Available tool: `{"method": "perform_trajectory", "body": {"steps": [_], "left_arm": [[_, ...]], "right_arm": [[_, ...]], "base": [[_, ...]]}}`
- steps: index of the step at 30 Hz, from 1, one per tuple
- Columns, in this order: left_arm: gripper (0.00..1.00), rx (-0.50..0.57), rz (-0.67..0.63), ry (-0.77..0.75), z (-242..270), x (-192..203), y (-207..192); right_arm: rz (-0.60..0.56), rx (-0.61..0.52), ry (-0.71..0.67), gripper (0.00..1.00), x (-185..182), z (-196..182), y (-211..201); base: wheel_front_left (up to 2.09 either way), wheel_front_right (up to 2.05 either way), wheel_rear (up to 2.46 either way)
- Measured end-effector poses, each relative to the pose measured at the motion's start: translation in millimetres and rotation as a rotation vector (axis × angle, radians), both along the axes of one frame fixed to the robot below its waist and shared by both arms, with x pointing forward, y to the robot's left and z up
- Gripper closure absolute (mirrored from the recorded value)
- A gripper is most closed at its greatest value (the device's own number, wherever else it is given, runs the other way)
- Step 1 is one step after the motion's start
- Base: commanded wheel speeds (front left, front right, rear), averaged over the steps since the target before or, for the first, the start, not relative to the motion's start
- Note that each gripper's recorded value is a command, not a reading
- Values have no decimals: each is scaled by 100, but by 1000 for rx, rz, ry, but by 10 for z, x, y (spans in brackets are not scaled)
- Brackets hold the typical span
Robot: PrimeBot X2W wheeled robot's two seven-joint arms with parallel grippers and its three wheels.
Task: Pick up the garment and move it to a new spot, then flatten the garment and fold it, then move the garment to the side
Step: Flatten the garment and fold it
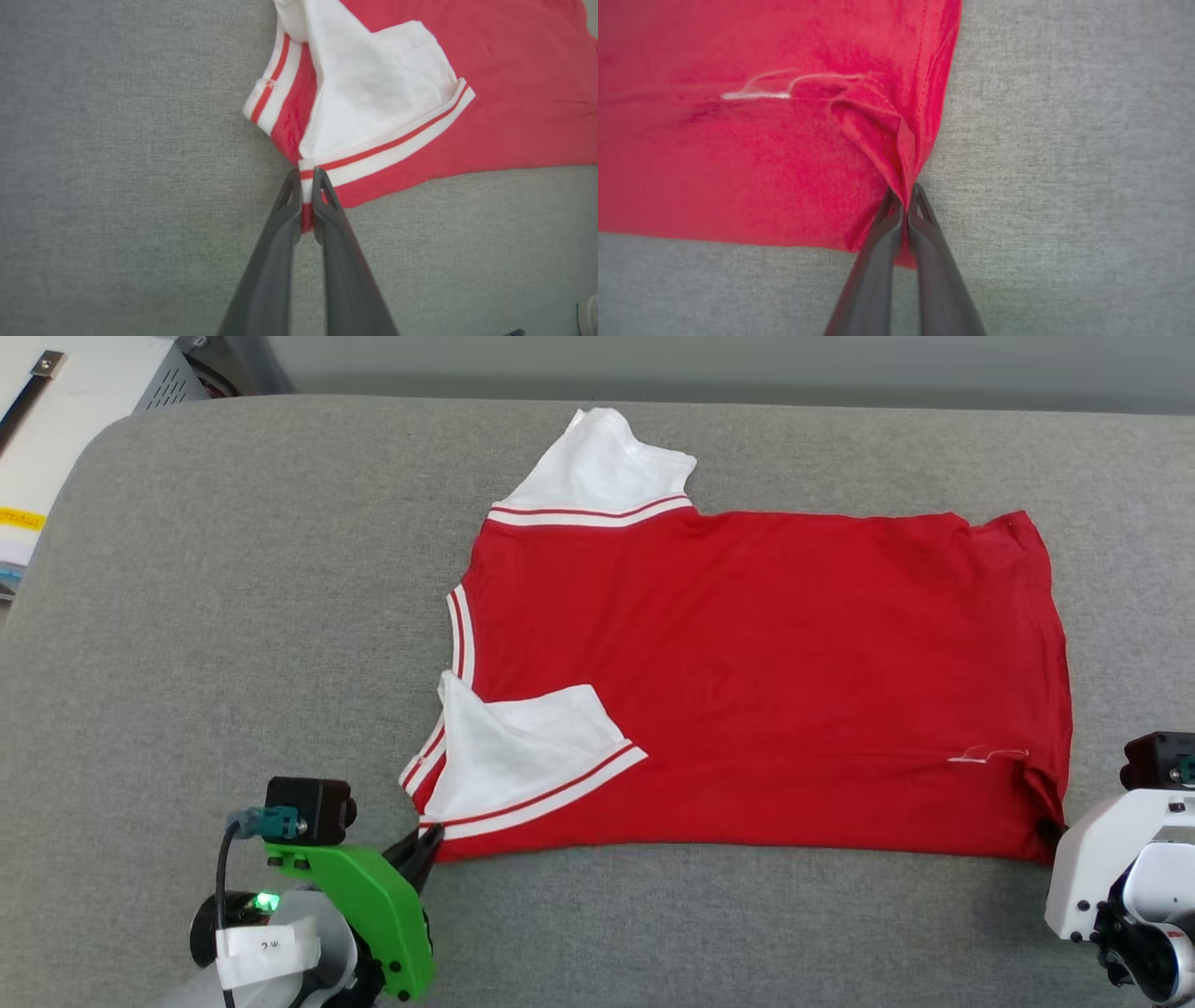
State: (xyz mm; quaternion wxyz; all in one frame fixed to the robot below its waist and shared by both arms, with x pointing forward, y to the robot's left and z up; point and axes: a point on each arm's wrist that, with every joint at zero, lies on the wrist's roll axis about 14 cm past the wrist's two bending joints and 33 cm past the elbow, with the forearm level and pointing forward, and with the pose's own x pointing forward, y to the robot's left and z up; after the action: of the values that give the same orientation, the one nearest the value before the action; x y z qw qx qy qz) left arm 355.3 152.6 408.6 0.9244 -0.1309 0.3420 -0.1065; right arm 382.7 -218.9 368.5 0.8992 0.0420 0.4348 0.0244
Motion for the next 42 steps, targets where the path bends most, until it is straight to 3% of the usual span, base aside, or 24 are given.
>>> {"method": "perform_trajectory", "body": {"steps": [7,19,27,28,29,30,31,32,38,42], "left_arm": [[100,16,-4,22,-37,-216,20],[100,17,-13,87,-130,-744,4],[100,4,-12,131,-245,-887,-9],[94,-5,-9,137,-258,-892,-19],[76,-7,-7,140,-278,-896,-23],[3,-4,-6,143,-303,-901,-16],[0,1,-6,144,-316,-903,-7],[0,5,0,139,-321,-892,11],[0,-16,14,17,-161,-725,1],[0,-23,43,-165,129,-488,34]], "right_arm": [[-5,-6,-30,100,-48,178,-83],[-37,18,3,100,-558,417,-202],[-58,37,67,100,-843,300,-178],[-58,39,69,100,-852,288,-169],[-58,43,75,100,-863,270,-153],[-60,49,81,100,-878,249,-135],[-63,53,79,95,-883,238,-126],[-64,48,74,0,-882,233,-127],[-69,41,-14,0,-785,324,-152],[-50,44,-215,0,-533,642,-132]], "base": [[0,0,0],[0,0,0],[0,0,0],[0,0,0],[0,0,0],[0,0,0],[0,0,0],[0,0,0],[0,0,0],[0,0,0]]}}
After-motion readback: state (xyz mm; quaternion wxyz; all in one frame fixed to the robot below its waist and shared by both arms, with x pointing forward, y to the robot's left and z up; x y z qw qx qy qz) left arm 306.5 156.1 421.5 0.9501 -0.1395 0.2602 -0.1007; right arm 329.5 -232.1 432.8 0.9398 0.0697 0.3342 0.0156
